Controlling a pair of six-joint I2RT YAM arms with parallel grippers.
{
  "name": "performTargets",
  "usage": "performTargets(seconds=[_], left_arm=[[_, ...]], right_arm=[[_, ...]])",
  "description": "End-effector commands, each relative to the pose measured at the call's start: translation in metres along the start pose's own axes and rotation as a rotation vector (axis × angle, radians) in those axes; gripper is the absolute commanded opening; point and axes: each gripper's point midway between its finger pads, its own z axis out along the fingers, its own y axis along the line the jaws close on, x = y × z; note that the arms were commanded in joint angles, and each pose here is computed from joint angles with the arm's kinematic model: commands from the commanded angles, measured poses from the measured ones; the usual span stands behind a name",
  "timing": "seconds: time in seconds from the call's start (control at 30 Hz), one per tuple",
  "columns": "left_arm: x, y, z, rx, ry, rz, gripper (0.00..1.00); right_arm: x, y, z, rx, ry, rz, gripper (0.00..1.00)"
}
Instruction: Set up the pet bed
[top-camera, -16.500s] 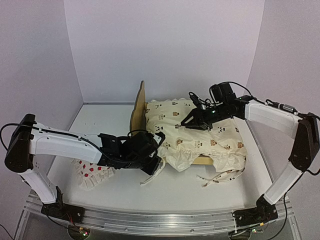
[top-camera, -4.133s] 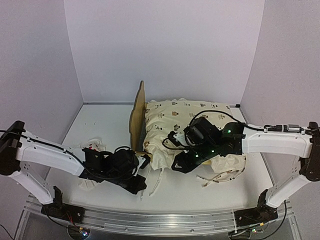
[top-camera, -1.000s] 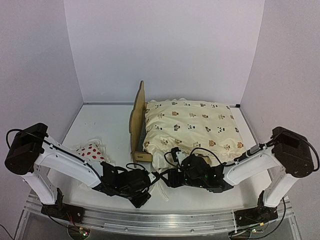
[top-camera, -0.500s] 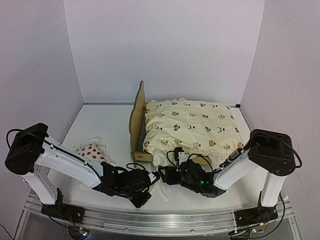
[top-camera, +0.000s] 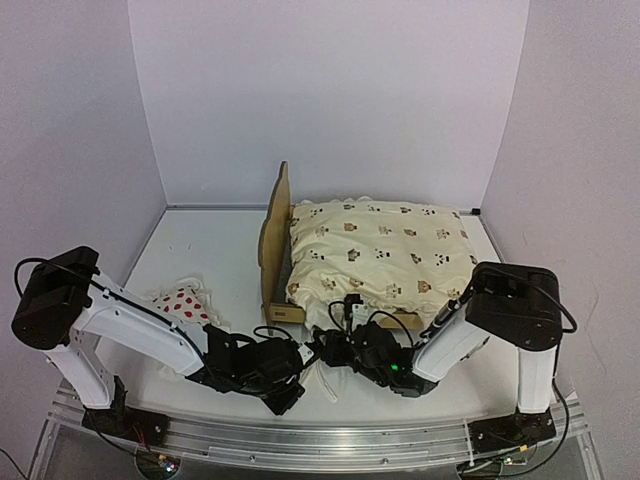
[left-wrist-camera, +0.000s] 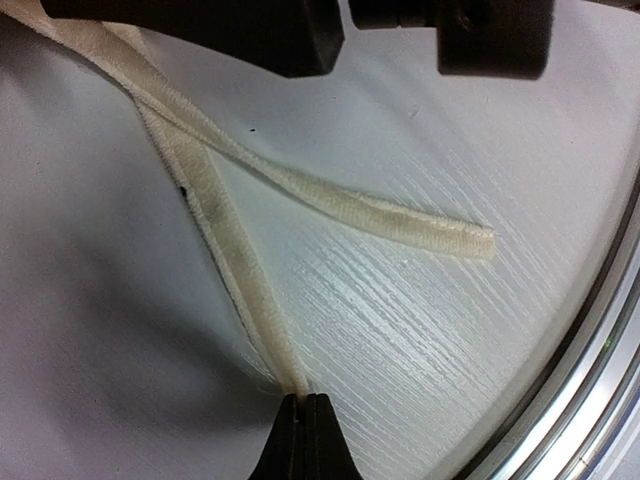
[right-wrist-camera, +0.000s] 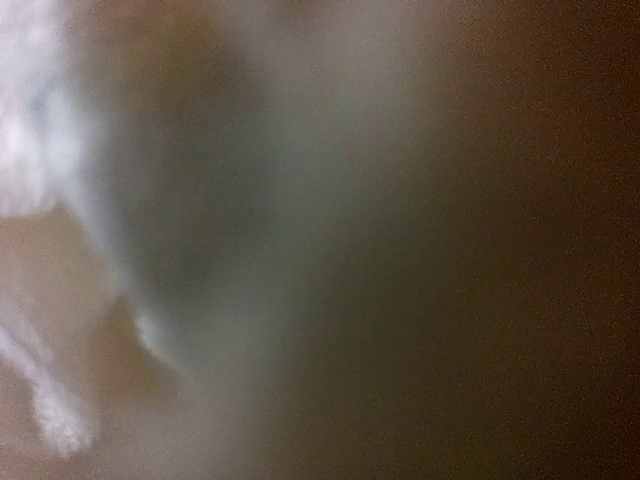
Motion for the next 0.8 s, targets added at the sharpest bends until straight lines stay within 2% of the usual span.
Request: performTargets(seconds=[0.0,0.27,0.47,0.77], left_arm=[[0.012,0.005,0.005,-0.019,0.034,-0.012,0.00],[0.014,0.006,0.002,-0.015,0.032,-0.023,0.00],[0.009,0.007,0.000,-0.027,0.020,-0.027,0.00],[-0.019,0.022,-0.015,-0.106,-0.064,-0.064,0.00]], right_arm=[[-0.021,-0.001,0.004,0.011,-0.114,0.026,0.47],[-0.022,-0.005,0.008,0.024,-0.133,0.009,0.25],[-0.020,-0.004,0.008,0.013,-0.122,-0.003,0.01],[-0.011,-0.001,0.004,-0.026,-0.075,-0.008,0.00]])
